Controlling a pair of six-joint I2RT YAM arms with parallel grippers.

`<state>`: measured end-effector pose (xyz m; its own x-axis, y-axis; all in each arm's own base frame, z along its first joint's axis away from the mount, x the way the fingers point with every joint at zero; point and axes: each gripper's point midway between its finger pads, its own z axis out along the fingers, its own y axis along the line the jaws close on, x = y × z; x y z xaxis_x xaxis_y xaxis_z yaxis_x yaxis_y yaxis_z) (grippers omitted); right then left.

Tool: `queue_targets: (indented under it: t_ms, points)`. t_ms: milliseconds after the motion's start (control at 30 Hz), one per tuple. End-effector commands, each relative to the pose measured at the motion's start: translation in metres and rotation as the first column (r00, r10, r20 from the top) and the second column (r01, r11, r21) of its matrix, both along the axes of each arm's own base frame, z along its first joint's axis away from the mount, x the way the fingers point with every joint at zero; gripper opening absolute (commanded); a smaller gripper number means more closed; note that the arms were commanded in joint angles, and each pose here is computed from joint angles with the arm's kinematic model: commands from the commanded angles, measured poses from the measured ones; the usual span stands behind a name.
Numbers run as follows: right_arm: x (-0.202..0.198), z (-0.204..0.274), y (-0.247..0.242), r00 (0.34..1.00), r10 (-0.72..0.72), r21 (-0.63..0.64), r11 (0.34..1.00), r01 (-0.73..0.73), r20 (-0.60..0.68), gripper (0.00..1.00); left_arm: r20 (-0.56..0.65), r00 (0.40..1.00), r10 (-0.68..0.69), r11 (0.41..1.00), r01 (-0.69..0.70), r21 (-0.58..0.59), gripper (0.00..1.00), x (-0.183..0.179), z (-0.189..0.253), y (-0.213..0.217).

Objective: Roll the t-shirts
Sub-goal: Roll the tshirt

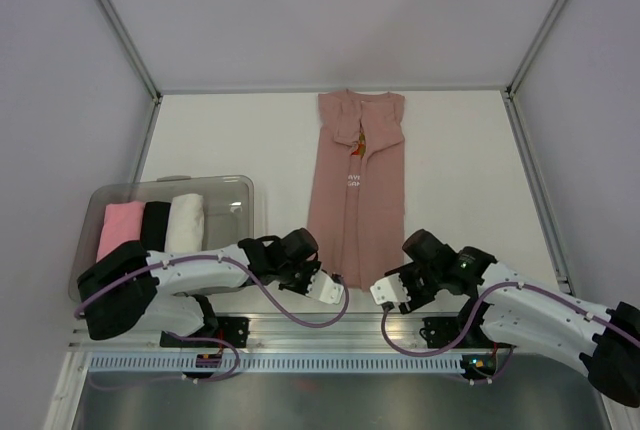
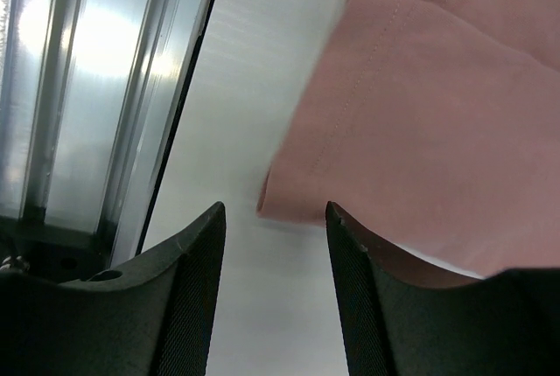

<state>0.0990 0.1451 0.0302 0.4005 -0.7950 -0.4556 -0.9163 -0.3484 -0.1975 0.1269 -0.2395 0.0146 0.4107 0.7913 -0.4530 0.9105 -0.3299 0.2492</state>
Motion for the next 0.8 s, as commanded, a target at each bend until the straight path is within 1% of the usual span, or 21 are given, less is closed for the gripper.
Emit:
queue_targets:
  t_ms: [0, 33, 67, 100, 167, 267, 333, 400, 433, 500, 600, 667, 700, 733, 767]
  points:
    - [0.016, -0.001, 0.023, 0.996, 0.031, 0.067, 0.997, -0.037, 0.085, 0.55, -0.017, 1.0, 0.003, 1.0, -0.003, 0.008, 0.17, -0.002, -0.002, -0.002]
    - [0.017, -0.003, 0.023, 0.996, 0.032, 0.062, 0.997, -0.037, 0.088, 0.53, -0.015, 1.0, 0.002, 1.0, -0.002, 0.005, 0.14, -0.001, -0.001, -0.003]
    - [0.018, -0.007, 0.024, 0.995, 0.034, 0.055, 0.998, -0.039, 0.091, 0.52, -0.016, 1.0, 0.001, 1.0, -0.001, 0.005, 0.09, -0.002, -0.001, -0.003]
    - [0.019, -0.012, 0.02, 0.994, 0.039, 0.033, 0.999, -0.043, 0.098, 0.51, -0.016, 1.0, 0.004, 1.0, -0.004, 0.002, 0.07, -0.001, 0.0, -0.004]
    - [0.024, -0.014, 0.02, 0.994, 0.017, 0.033, 0.999, -0.021, 0.112, 0.46, -0.013, 1.0, 0.008, 1.0, -0.008, -0.001, 0.03, 0.0, 0.002, -0.006]
    - [0.028, -0.015, 0.019, 0.992, -0.001, 0.021, 1.0, -0.001, 0.127, 0.33, -0.02, 1.0, 0.016, 1.0, -0.016, -0.009, 0.02, 0.0, 0.005, -0.008]
    - [0.028, -0.018, 0.017, 0.993, -0.034, 0.015, 0.999, 0.033, 0.114, 0.24, -0.034, 0.999, 0.019, 1.0, -0.019, -0.015, 0.02, -0.001, 0.008, -0.01]
    - [0.032, -0.015, 0.022, 0.991, -0.068, 0.041, 0.997, 0.063, 0.114, 0.2, -0.05, 0.998, 0.029, 0.999, -0.03, -0.023, 0.02, -0.002, 0.011, -0.013]
    - [0.031, -0.013, 0.023, 0.992, -0.066, 0.046, 0.997, 0.061, 0.109, 0.14, -0.061, 0.998, 0.03, 0.999, -0.031, -0.025, 0.02, -0.003, 0.013, -0.014]
    - [0.033, -0.003, 0.029, 0.991, -0.08, 0.069, 0.995, 0.073, 0.106, 0.09, -0.084, 0.996, 0.04, 0.999, -0.042, -0.029, 0.02, -0.003, 0.019, -0.015]
    - [0.033, 0.016, 0.038, 0.993, -0.092, 0.106, 0.991, 0.083, 0.081, 0.06, -0.125, 0.99, 0.058, 0.996, -0.065, -0.053, 0.02, 0.002, 0.031, -0.019]
    - [0.029, 0.029, 0.045, 0.995, -0.09, 0.126, 0.988, 0.084, 0.04, 0.05, -0.145, 0.987, 0.072, 0.996, -0.079, -0.046, 0.02, 0.005, 0.034, -0.016]
    - [0.028, 0.031, 0.046, 0.996, -0.089, 0.122, 0.989, 0.086, 0.022, 0.04, -0.148, 0.987, 0.066, 0.996, -0.075, -0.055, 0.02, 0.007, 0.037, -0.019]
    - [0.022, 0.028, 0.043, 0.996, -0.09, 0.09, 0.992, 0.091, -0.017, 0.03, -0.152, 0.986, 0.068, 0.996, -0.076, -0.044, 0.02, 0.008, 0.037, -0.017]
    - [0.022, 0.034, 0.046, 0.995, -0.097, 0.091, 0.991, 0.1, -0.035, 0.03, -0.152, 0.986, 0.074, 0.996, -0.081, -0.041, 0.02, 0.011, 0.037, -0.016]
